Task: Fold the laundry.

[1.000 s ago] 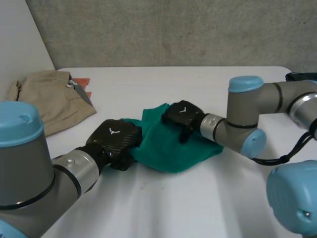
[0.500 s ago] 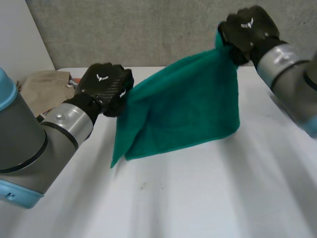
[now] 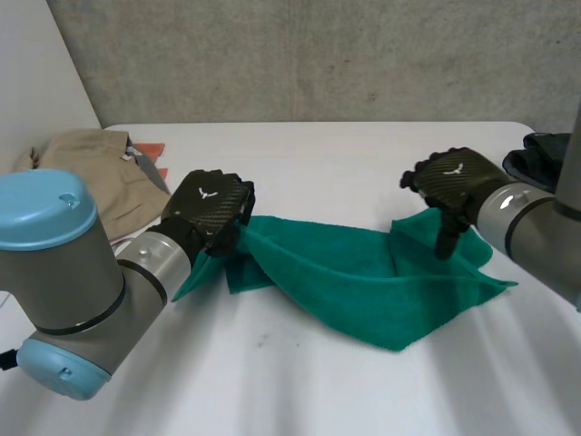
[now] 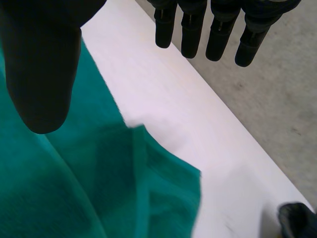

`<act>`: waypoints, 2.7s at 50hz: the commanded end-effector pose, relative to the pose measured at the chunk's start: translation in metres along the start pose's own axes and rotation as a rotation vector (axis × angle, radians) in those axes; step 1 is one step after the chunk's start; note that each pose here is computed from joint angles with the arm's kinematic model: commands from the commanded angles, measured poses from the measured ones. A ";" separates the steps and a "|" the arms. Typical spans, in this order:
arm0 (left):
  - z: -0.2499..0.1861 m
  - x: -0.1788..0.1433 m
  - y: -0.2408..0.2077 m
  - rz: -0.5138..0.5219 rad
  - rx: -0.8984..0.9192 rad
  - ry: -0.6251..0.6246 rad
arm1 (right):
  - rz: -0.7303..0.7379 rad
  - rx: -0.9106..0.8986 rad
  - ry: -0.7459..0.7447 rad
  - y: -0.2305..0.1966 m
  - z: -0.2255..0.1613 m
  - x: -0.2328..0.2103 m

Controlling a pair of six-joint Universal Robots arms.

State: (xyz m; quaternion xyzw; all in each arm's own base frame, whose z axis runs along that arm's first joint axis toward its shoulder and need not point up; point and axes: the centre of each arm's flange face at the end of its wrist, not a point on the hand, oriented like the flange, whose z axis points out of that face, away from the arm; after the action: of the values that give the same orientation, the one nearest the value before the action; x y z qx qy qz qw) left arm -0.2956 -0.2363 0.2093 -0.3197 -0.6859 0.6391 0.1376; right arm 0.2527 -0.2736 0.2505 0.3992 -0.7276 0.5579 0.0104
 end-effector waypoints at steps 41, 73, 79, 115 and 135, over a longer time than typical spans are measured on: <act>-0.005 -0.008 -0.026 0.012 0.059 -0.019 | 0.015 -0.038 0.237 0.076 0.001 0.065; 0.058 -0.034 -0.018 0.269 -0.098 -0.043 | -0.326 -0.093 0.181 -0.004 0.020 0.057; 0.111 -0.063 -0.082 0.349 0.243 -0.207 | -0.368 0.290 0.532 -0.052 0.072 0.100; 0.018 -0.016 0.053 0.267 -0.019 -0.144 | -0.021 0.051 0.120 0.072 0.057 0.002; 0.006 -0.057 0.079 0.155 -0.115 -0.037 | 0.094 -0.045 0.190 0.110 0.044 0.033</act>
State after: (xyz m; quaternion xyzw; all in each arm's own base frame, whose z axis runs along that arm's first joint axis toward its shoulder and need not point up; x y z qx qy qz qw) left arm -0.2593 -0.2679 0.1421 -0.3885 -0.6690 0.6318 0.0475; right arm 0.1911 -0.3137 0.1584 0.3315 -0.7491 0.5701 0.0629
